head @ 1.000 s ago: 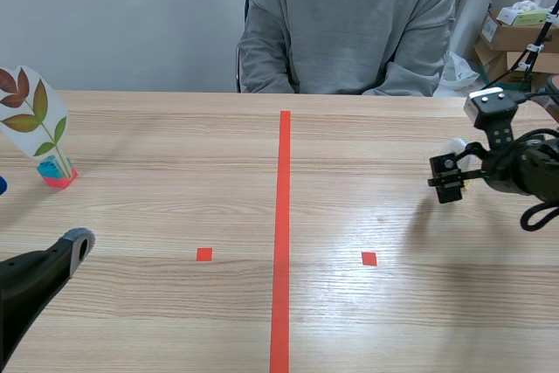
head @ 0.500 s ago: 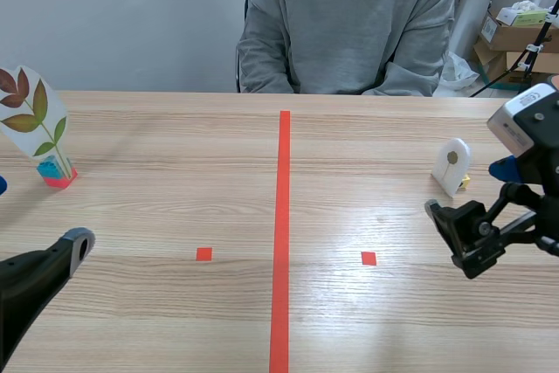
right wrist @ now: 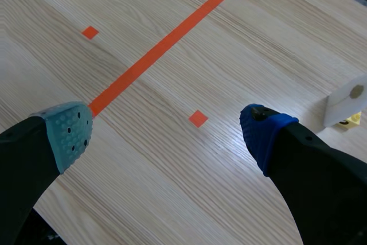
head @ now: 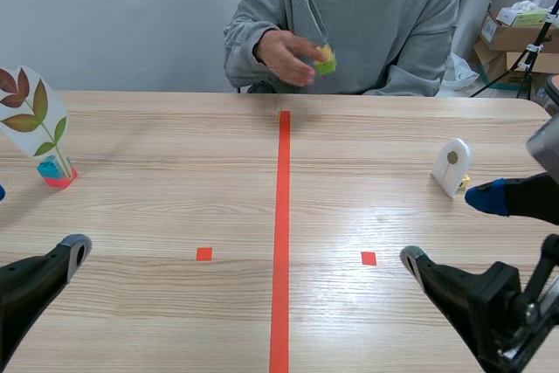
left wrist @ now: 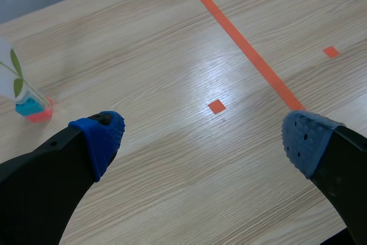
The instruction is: Do the leaf sorting experiment
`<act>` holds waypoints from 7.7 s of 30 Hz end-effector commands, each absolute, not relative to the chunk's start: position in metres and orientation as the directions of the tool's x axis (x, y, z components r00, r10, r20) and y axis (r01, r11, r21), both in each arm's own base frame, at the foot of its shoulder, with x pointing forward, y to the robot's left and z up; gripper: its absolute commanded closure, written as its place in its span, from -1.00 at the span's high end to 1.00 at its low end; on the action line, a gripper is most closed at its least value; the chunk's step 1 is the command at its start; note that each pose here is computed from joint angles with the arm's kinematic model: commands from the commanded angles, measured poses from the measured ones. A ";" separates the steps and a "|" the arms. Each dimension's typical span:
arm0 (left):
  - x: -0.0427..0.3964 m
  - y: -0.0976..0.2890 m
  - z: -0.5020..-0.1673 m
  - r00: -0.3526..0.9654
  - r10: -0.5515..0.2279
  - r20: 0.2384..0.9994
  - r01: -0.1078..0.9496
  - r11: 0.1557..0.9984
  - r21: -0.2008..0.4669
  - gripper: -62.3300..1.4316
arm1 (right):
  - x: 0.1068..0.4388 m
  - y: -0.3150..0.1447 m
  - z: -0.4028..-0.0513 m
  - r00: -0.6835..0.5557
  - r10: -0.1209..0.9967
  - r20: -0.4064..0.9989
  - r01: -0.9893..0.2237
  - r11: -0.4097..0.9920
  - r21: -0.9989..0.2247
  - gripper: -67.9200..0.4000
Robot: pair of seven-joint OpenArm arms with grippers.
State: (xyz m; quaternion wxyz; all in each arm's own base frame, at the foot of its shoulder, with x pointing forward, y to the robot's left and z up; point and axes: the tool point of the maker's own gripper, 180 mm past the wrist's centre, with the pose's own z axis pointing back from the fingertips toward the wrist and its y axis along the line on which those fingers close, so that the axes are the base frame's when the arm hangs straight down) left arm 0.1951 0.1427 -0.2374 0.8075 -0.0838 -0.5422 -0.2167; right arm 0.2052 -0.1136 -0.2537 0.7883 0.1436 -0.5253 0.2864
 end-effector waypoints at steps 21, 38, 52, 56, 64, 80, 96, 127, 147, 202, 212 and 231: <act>0.197 0.141 -0.233 0.304 -0.234 0.923 0.432 0.898 0.086 0.89 | 0.209 -0.120 -0.248 0.271 0.286 0.919 -0.601 0.796 -0.071 0.55; 0.197 0.141 -0.233 0.304 -0.235 0.923 0.432 0.898 0.086 0.89 | 0.209 -0.120 -0.247 0.267 0.285 0.921 -0.601 0.796 -0.071 0.55; 0.197 0.141 -0.233 0.304 -0.235 0.923 0.432 0.898 0.086 0.89 | 0.210 -0.120 -0.247 0.265 0.285 0.921 -0.601 0.796 -0.073 0.55; 0.197 0.141 -0.233 0.304 -0.235 0.923 0.432 0.898 0.086 0.89 | 0.210 -0.120 -0.247 0.265 0.285 0.921 -0.601 0.796 -0.073 0.55; 0.197 0.141 -0.233 0.304 -0.235 0.923 0.432 0.898 0.086 0.89 | 0.210 -0.120 -0.247 0.266 0.285 0.921 -0.601 0.796 -0.073 0.55; 0.197 0.141 -0.233 0.304 -0.235 0.923 0.432 0.898 0.086 0.89 | 0.209 -0.121 -0.248 0.272 0.290 0.917 -0.601 0.796 -0.074 0.55; 0.197 0.141 -0.233 0.304 -0.235 0.923 0.432 0.898 0.086 0.89 | 0.211 -0.129 -0.258 0.282 0.381 0.880 -0.598 0.787 -0.150 0.56; 0.197 0.142 -0.233 0.305 -0.235 0.923 0.432 0.898 0.086 0.89 | 0.386 -0.070 -0.324 0.252 0.484 0.838 -0.753 0.642 -0.145 0.56; 0.197 0.142 -0.233 0.305 -0.235 0.923 0.432 0.898 0.086 0.89 | 0.376 0.024 -0.324 0.175 0.461 0.870 -0.849 0.518 -0.104 0.55; 0.197 0.142 -0.233 0.305 -0.235 0.923 0.432 0.898 0.085 0.89 | 0.329 -0.095 -0.323 0.402 0.346 0.848 -0.591 0.805 -0.048 -0.93; 0.197 0.142 -0.233 0.305 -0.234 0.923 0.432 0.898 0.085 0.89 | 0.345 -0.200 -0.306 0.409 0.268 0.872 -0.329 0.935 -0.132 -0.93; 0.197 0.142 -0.233 0.305 -0.234 0.923 0.432 0.898 0.085 0.89 | 0.389 -0.246 -0.321 0.436 0.168 0.884 -0.204 0.975 -0.085 -0.93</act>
